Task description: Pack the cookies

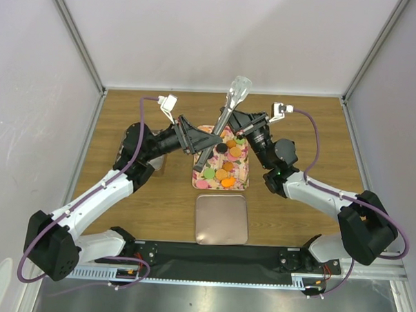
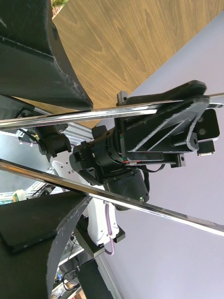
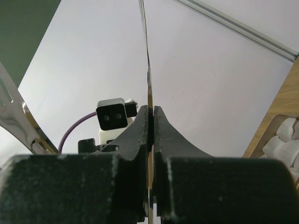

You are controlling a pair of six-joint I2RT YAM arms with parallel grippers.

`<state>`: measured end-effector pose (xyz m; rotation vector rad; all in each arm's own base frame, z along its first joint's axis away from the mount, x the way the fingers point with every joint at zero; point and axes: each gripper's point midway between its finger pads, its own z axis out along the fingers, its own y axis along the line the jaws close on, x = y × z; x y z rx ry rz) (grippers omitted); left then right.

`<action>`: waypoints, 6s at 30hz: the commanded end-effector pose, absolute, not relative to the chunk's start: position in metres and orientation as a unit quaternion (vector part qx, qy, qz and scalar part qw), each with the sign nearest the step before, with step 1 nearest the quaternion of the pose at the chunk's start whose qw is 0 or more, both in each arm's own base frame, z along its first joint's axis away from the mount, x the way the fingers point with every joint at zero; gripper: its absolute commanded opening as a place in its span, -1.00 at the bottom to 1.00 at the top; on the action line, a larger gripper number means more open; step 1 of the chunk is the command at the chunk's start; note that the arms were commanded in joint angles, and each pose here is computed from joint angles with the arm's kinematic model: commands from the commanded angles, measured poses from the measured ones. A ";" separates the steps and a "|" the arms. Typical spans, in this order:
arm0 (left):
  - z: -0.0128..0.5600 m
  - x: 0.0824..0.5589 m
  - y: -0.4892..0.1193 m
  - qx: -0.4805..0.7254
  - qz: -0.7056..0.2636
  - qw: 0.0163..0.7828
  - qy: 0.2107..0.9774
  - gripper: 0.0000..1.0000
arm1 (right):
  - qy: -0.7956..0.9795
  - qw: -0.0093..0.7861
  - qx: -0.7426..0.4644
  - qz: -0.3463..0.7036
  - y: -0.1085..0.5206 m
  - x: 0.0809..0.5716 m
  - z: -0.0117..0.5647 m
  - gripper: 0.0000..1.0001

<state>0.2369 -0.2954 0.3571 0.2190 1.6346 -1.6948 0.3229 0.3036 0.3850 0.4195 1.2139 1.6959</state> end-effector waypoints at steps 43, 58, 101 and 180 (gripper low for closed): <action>0.373 0.239 -0.287 0.117 -0.622 0.425 0.647 0.04 | 0.466 0.539 0.166 0.682 0.277 0.310 0.404 -0.52; 0.370 0.236 -0.291 0.127 -0.629 0.409 0.649 0.09 | 0.469 0.531 0.171 0.685 0.274 0.318 0.393 -1.00; 0.349 0.225 -0.290 0.152 -0.639 0.350 0.668 0.48 | 0.413 0.487 0.077 0.766 0.299 0.311 0.424 -1.00; 0.094 0.245 -0.208 0.129 -0.036 0.325 0.936 0.02 | 0.827 0.524 0.090 0.182 0.137 0.324 0.243 0.66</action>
